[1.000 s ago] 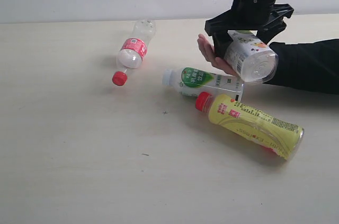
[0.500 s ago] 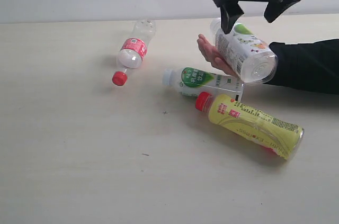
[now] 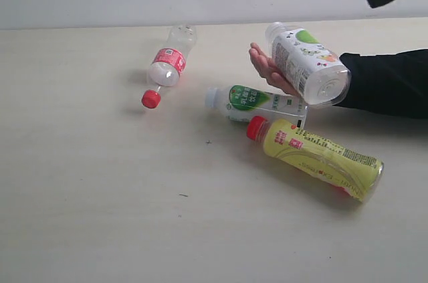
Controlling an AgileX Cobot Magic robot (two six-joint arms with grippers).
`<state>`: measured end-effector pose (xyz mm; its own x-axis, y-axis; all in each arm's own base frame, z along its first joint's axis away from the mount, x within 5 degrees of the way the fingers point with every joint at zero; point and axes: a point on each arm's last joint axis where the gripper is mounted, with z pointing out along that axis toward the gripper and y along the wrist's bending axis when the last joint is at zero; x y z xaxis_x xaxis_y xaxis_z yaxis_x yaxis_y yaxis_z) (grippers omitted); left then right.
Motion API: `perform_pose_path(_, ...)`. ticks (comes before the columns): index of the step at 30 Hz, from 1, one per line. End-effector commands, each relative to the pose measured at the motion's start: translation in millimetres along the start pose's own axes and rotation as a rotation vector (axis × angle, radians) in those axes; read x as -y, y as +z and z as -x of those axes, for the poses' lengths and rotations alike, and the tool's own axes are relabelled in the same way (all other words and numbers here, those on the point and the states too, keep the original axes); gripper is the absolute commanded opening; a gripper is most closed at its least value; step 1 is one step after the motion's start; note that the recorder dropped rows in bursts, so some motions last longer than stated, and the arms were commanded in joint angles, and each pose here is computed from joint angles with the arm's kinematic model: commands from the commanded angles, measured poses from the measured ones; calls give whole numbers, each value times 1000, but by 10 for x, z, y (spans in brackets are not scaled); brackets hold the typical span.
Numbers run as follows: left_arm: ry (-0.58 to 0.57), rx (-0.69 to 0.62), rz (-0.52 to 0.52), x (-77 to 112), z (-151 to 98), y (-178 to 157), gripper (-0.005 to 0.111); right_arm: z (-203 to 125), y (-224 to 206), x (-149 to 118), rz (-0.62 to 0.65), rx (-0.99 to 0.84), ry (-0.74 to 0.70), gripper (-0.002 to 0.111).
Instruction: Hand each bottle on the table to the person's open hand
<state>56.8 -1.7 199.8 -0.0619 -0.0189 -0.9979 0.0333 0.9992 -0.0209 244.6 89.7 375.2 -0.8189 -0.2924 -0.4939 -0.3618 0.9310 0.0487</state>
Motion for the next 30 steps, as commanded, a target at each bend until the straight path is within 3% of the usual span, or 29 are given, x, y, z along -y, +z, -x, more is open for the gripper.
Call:
perform_pose_path(1, -12, 9, -7, 4, 7, -5, 0, -526, -326, -16, -8, 223, -17, 0)
perform_pose_path(2, -12, 9, -7, 4, 7, -5, 0, -801, -410, -23, -12, 311, -17, 0)
perform_pose_path(6, -12, 9, -7, 4, 7, -5, 0, -1405, -430, -26, -20, 494, -18, 0)
perform_pose_path(10, -12, 9, -7, 4, 7, -5, 0, -1718, -389, -17, -32, 680, -22, 0)
perform_pose_path(17, -12, 9, -7, 4, 7, -5, 0, -1759, -555, -28, -28, 826, -16, 0)
perform_pose_path(30, -12, 9, -7, 4, 7, -5, 0, -1767, -565, -30, -24, 832, -11, 0)
